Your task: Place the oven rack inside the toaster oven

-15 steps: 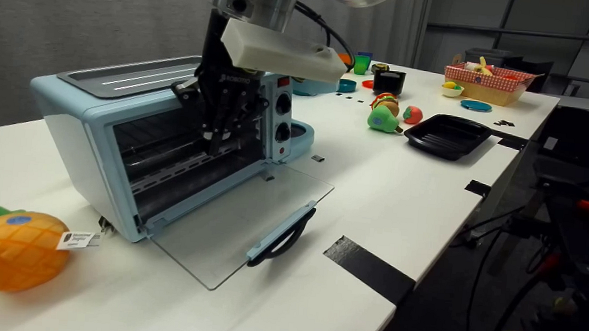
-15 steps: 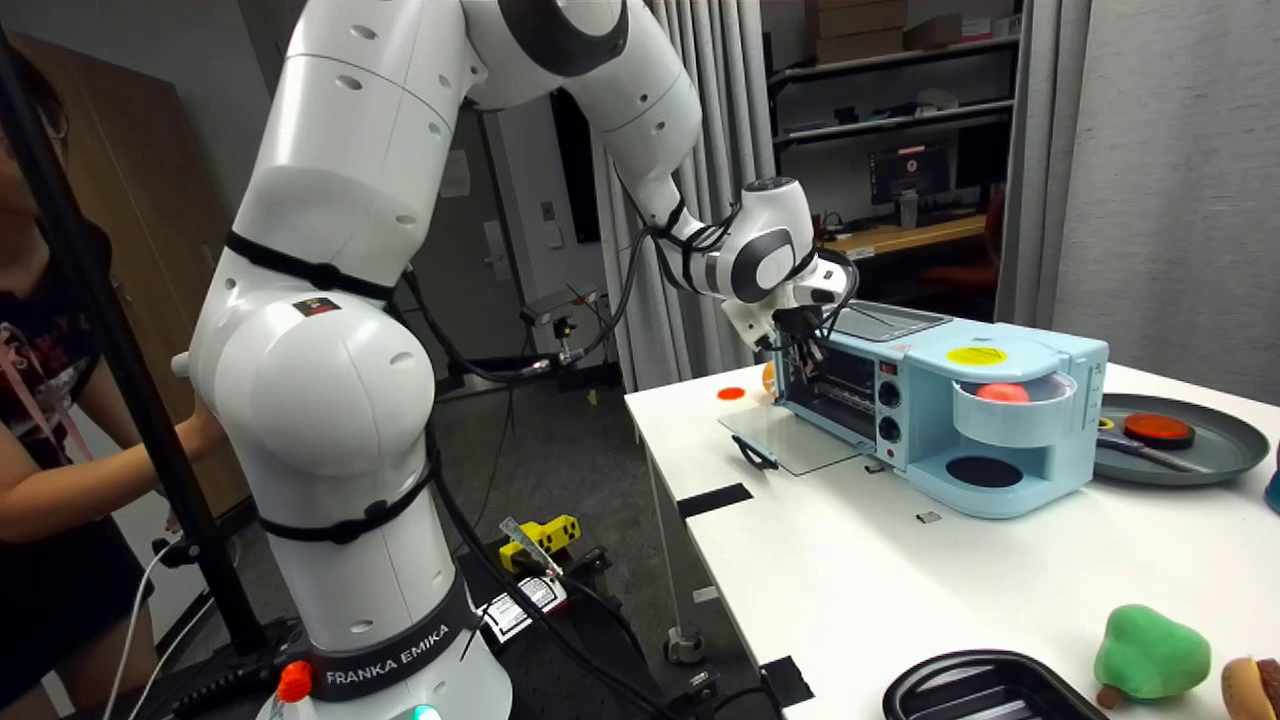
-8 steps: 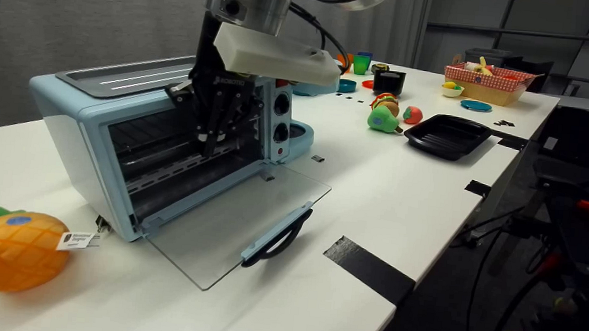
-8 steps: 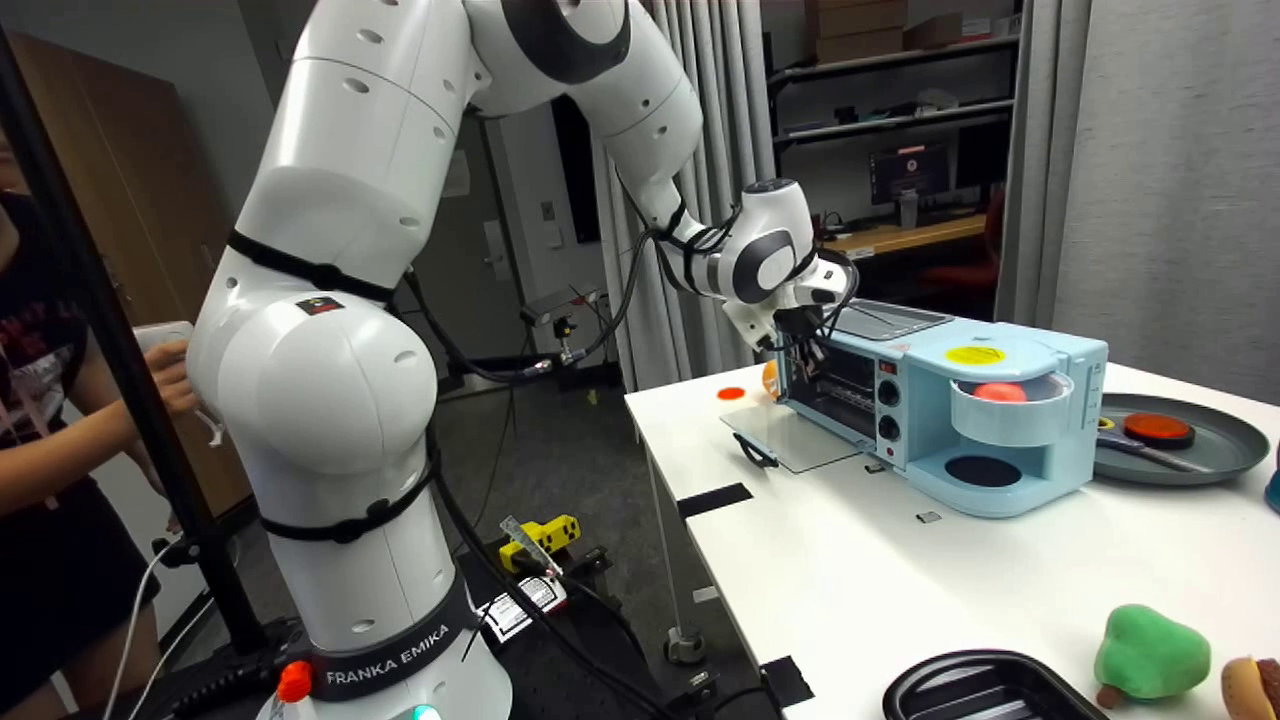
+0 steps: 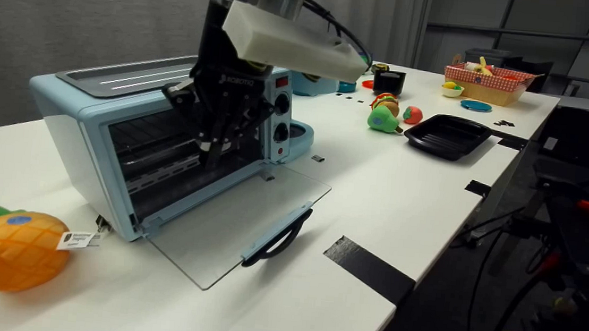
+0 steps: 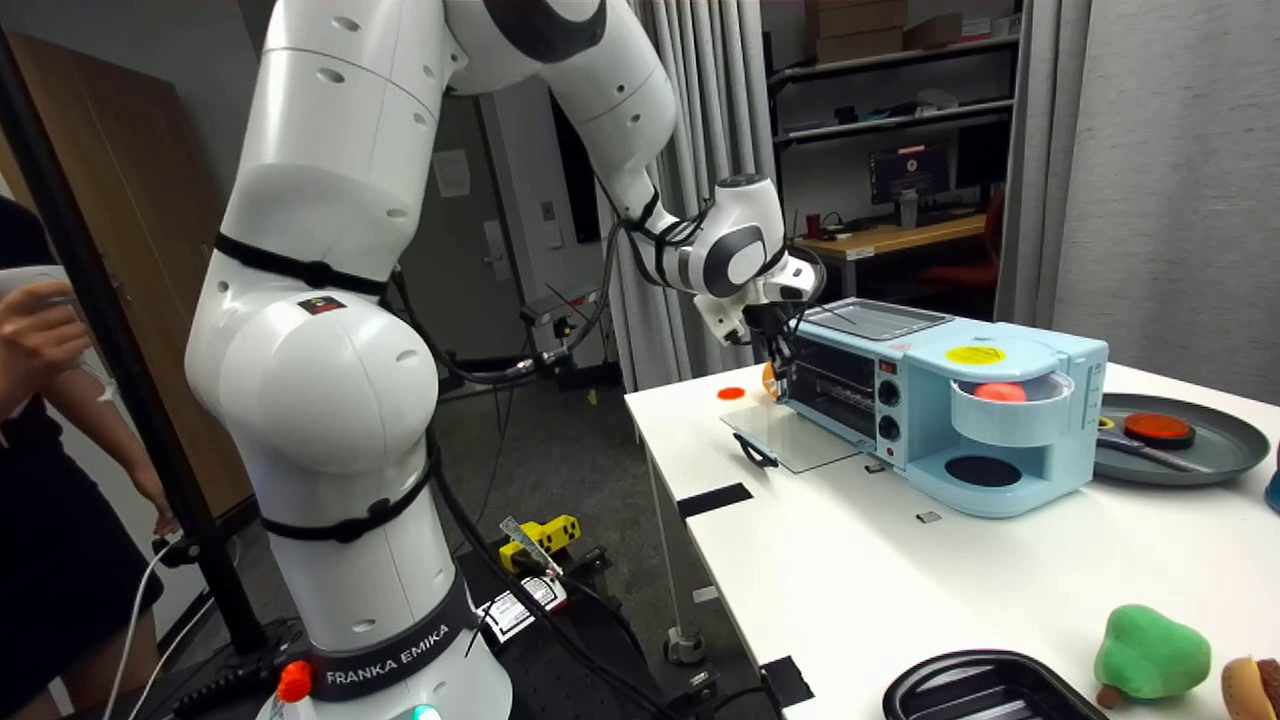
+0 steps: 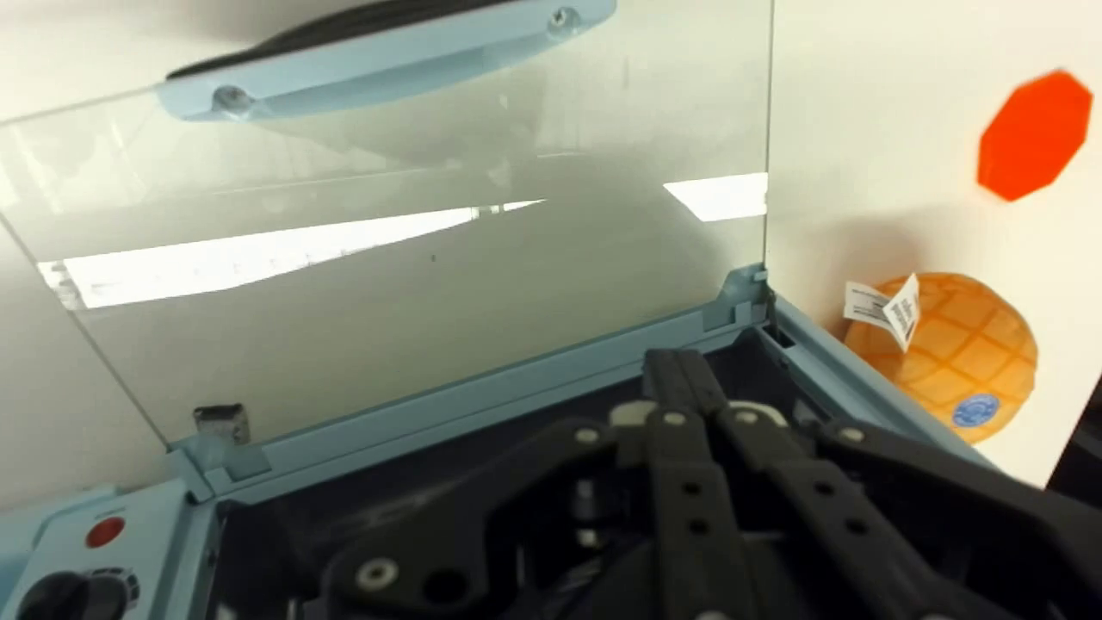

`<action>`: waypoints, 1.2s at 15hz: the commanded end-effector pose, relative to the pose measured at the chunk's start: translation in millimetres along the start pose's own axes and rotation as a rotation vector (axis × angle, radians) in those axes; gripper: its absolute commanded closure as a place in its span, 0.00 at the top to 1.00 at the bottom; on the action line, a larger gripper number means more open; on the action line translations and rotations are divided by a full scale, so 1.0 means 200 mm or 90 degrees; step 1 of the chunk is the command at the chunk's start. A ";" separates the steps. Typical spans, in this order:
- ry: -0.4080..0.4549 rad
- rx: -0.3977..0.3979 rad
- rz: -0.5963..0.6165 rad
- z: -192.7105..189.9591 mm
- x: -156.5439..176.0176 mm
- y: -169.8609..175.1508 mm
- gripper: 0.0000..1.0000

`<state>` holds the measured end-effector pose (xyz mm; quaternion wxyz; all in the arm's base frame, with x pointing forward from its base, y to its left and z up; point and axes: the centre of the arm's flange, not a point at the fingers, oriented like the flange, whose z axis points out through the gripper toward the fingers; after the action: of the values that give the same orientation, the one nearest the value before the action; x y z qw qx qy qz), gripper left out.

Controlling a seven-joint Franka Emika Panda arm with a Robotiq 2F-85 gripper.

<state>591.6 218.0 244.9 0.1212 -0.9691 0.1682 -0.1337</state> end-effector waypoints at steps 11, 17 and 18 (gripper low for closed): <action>0.102 -0.030 -0.052 -0.57 -0.37 0.04 0.34; 0.148 -0.035 -0.095 -0.65 -0.39 0.01 0.79; 0.152 -0.036 -0.098 -0.66 -0.39 0.01 0.87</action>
<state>495.1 219.3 343.5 0.0692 -0.9624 0.1124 -0.2374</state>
